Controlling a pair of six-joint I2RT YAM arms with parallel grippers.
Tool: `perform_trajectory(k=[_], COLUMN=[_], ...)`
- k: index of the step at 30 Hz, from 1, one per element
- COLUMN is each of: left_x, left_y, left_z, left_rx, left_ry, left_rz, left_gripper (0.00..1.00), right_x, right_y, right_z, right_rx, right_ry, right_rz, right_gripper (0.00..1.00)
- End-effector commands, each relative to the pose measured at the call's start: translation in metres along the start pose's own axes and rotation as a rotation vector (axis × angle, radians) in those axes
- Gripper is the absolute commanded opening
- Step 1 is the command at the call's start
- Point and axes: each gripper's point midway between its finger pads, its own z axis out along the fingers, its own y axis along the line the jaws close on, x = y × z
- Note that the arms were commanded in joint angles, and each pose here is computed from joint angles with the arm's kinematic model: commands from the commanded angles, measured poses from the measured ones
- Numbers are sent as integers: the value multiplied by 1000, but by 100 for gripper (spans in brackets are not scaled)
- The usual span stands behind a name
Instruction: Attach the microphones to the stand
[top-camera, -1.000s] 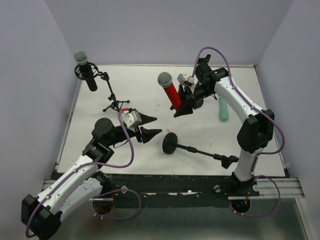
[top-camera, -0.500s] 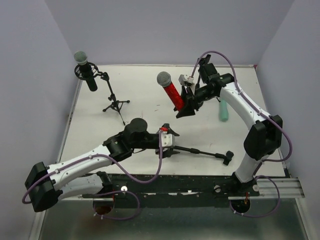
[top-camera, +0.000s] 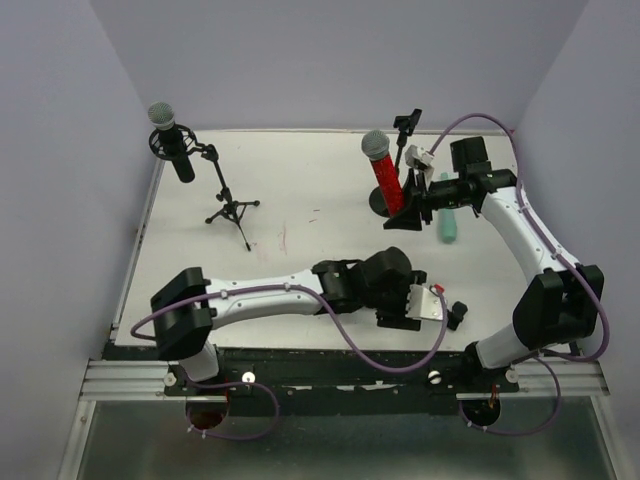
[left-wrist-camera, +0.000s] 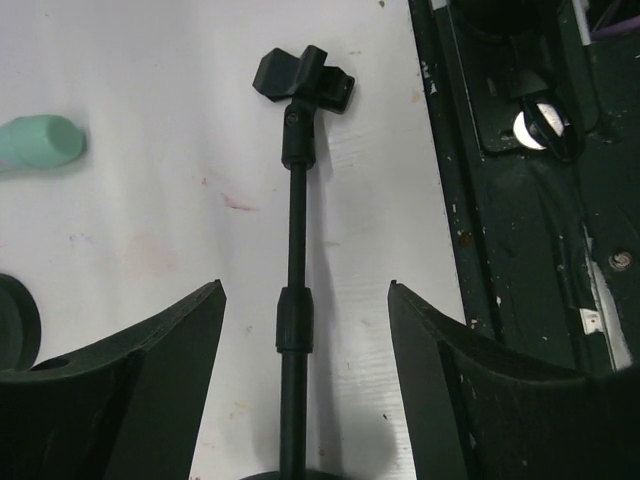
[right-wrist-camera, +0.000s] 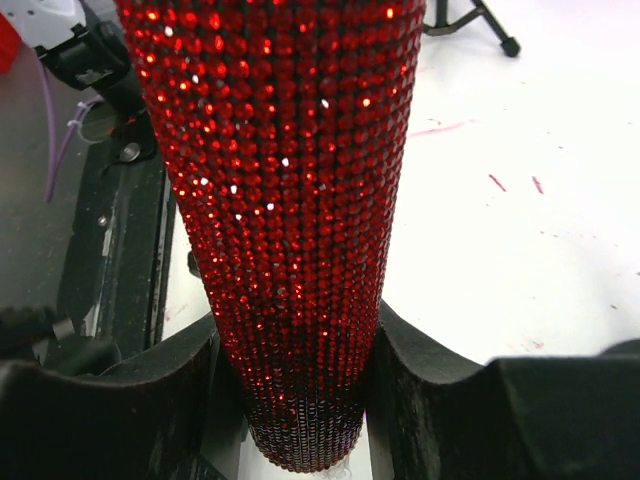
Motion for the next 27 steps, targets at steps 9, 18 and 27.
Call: perform_trajectory(k=[9, 18, 27], left_x=[44, 72, 95], left_y=[4, 10, 5], left_z=[65, 97, 111], left_rx=[-9, -27, -9], left_ry=[323, 436, 514], left_rz=[18, 13, 9], left_gripper=[68, 65, 51], right_x=[-14, -11, -13], right_y=[-3, -4, -3], right_z=[-31, -36, -42], right_rx=[63, 69, 70], right_ry=[-92, -99, -121], right_rz=[-34, -23, -23], right_gripper=[0, 0, 0])
